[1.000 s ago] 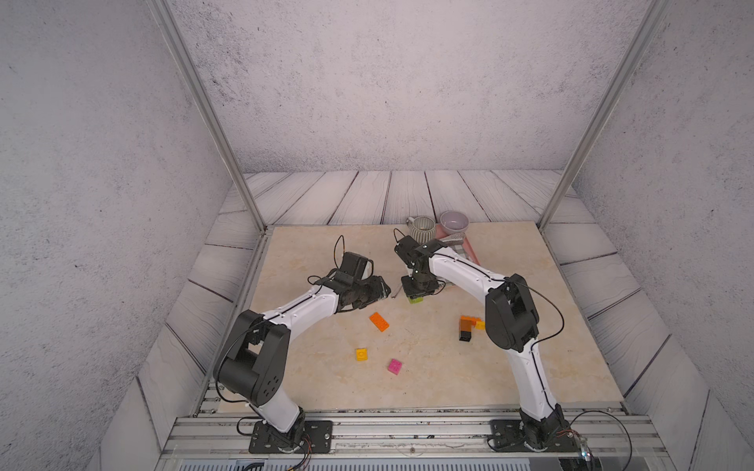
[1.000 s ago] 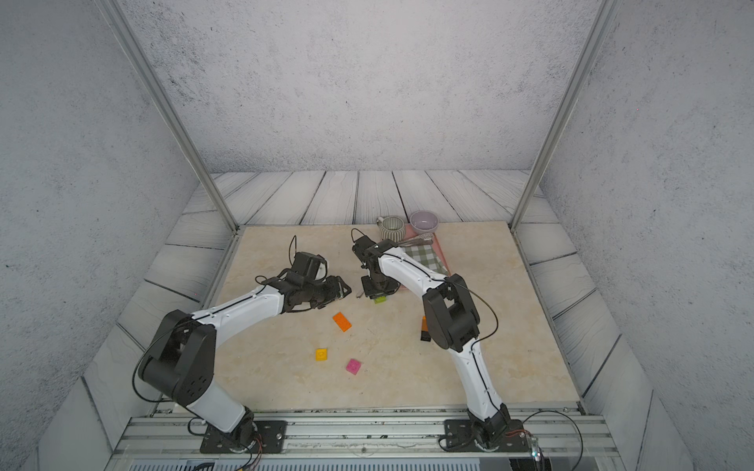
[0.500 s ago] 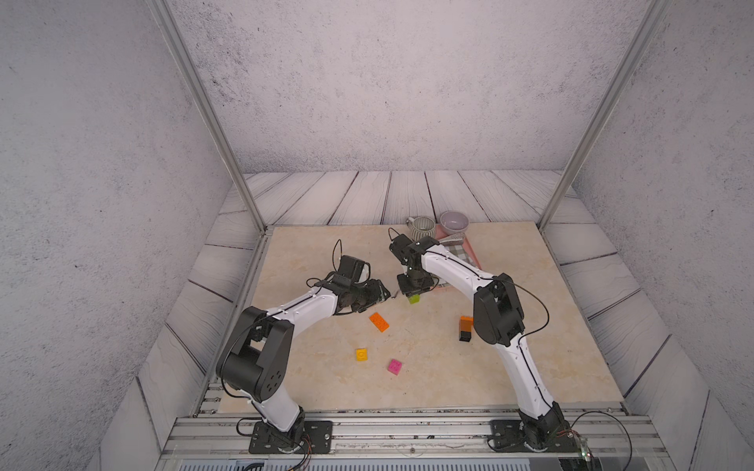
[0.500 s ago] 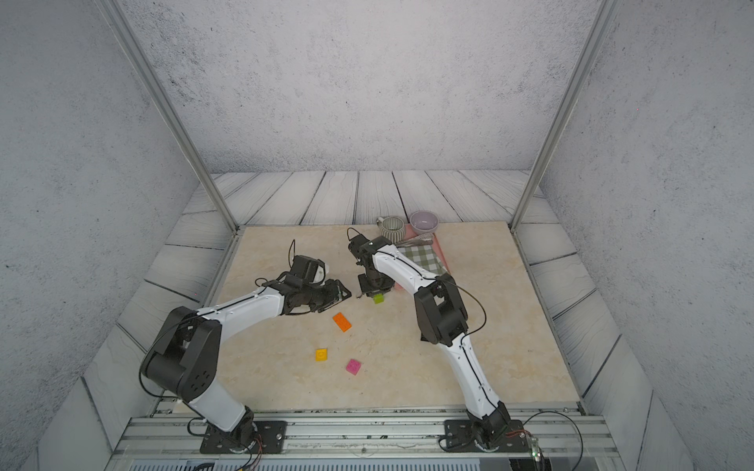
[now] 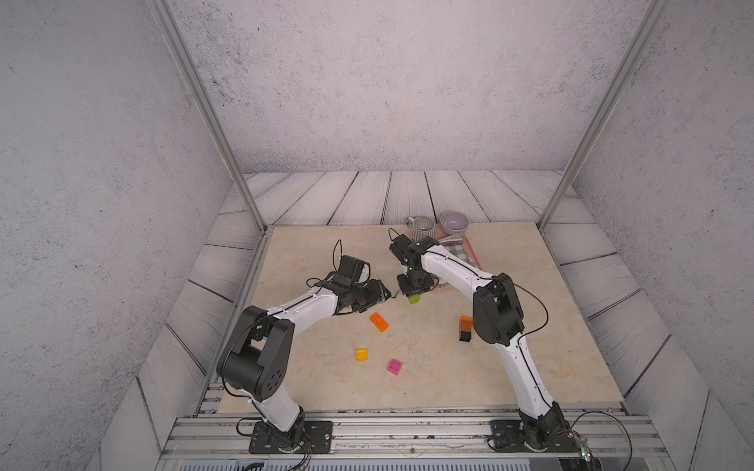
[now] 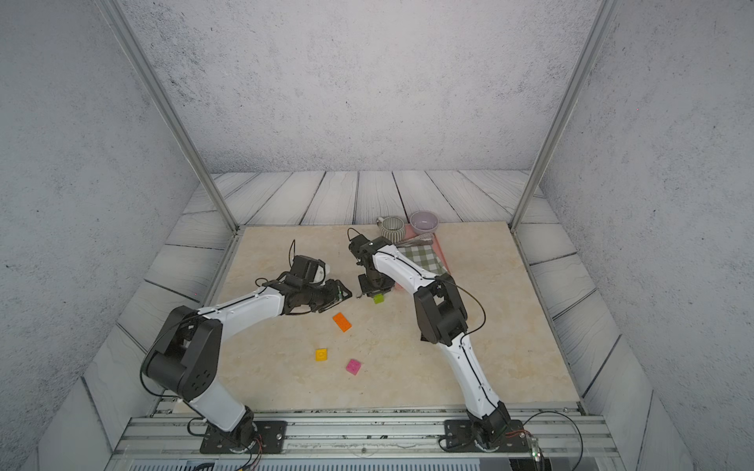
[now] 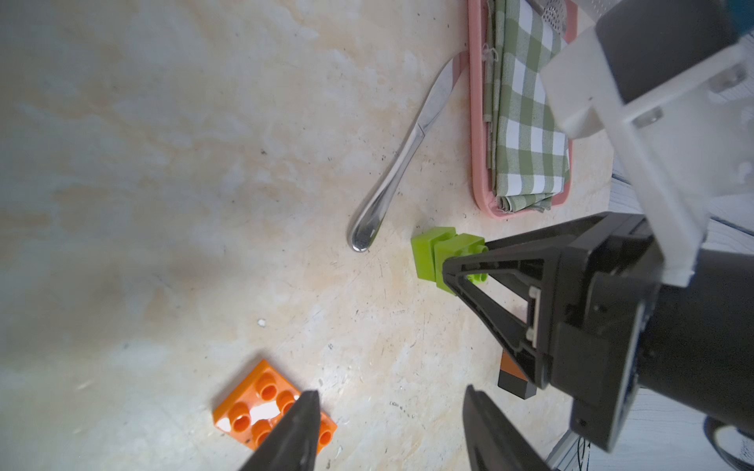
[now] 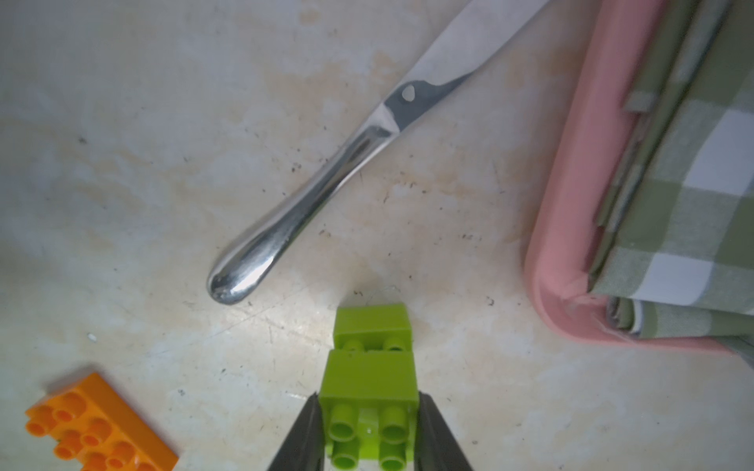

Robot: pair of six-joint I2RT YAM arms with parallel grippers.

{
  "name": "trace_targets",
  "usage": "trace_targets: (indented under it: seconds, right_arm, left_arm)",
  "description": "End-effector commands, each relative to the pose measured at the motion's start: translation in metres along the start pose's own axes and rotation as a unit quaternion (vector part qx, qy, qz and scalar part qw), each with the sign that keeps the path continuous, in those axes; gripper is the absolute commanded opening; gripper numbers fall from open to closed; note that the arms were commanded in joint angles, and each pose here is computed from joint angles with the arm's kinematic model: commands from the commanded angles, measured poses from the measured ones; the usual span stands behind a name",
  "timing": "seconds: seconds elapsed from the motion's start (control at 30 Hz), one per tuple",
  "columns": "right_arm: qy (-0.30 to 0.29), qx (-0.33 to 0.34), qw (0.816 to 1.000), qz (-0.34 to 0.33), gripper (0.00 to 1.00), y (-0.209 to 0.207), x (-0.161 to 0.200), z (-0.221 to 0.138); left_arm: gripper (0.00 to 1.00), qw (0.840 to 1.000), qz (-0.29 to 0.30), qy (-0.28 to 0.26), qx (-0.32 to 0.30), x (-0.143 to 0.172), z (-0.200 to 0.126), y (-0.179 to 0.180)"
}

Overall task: Assemble the letter r with lego
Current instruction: Assemble the lego brick with the lego brick, then pick up the lego brick from the center of the board.

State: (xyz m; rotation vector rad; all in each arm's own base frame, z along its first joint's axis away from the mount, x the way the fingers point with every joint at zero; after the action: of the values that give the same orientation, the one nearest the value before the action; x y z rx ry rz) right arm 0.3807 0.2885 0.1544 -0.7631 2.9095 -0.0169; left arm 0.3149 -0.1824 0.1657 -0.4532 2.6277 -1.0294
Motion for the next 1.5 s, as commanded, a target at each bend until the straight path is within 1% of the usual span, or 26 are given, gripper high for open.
trace_targets:
  seconds: [0.0, 0.23, 0.5, 0.7, 0.83, 0.9, 1.03, 1.1, 1.3, 1.4, 1.47]
  right_arm:
    - [0.027, 0.009, 1.0, -0.008, 0.0, -0.005, 0.006, 0.018]
    - [0.037, 0.009, 0.999, -0.013, 0.0, -0.006, 0.006, 0.029]
    - [0.05, -0.007, 0.998, -0.024, 0.0, -0.002, 0.007, 0.041]
    - [0.072, -0.016, 0.997, -0.022, 0.0, -0.001, 0.017, 0.049]
    - [0.094, -0.035, 0.995, -0.02, 0.0, 0.001, 0.03, 0.06]
    - [0.11, -0.047, 0.993, -0.02, 0.0, 0.003, 0.039, 0.07]
    - [0.153, -0.051, 0.987, -0.022, 0.0, 0.007, 0.06, 0.098]
    - [0.174, -0.048, 0.983, -0.029, 0.0, 0.012, 0.07, 0.109]
    - [0.223, -0.003, 0.972, -0.069, 0.0, 0.026, 0.087, 0.129]
    - [0.233, 0.0, 0.97, -0.075, 0.0, 0.032, 0.091, 0.134]
    - [0.228, -0.005, 0.971, -0.073, 0.0, 0.033, 0.089, 0.132]
  left_arm:
    - [0.61, 1.0, 0.001, 0.0, 0.001, 0.0, -0.002, 0.003]
    - [0.61, 1.0, -0.001, 0.001, 0.001, 0.001, -0.002, 0.004]
    - [0.61, 1.0, 0.001, 0.002, -0.001, 0.002, -0.004, 0.005]
    - [0.61, 1.0, 0.001, 0.003, -0.003, 0.003, -0.005, 0.006]
    - [0.61, 1.0, 0.001, 0.005, 0.0, 0.003, -0.005, 0.005]
    - [0.61, 1.0, 0.002, 0.003, 0.003, 0.004, -0.008, 0.004]
    - [0.6, 1.0, 0.001, -0.001, 0.011, 0.008, -0.017, 0.004]
    - [0.61, 1.0, 0.001, -0.003, 0.013, 0.011, -0.022, 0.005]
    - [0.61, 1.0, -0.001, -0.009, 0.004, 0.022, -0.036, 0.015]
    - [0.61, 1.0, 0.002, -0.013, 0.004, 0.029, -0.046, 0.018]
    - [0.61, 1.0, 0.005, -0.016, 0.008, 0.035, -0.056, 0.019]
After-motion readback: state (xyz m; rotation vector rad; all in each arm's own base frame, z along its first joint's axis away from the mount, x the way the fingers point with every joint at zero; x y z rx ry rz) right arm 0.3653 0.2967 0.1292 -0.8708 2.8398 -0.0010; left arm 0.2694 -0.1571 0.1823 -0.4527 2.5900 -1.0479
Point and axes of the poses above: each gripper's point midway between its finger pads, its own z axis out along the fingers, its own y axis along the line the jaws close on, x = y × z, the point moved 10 cm from there along -z, back along the fingers, and after that the axes turned 11 degrees about -z, right-handed, at the moved point
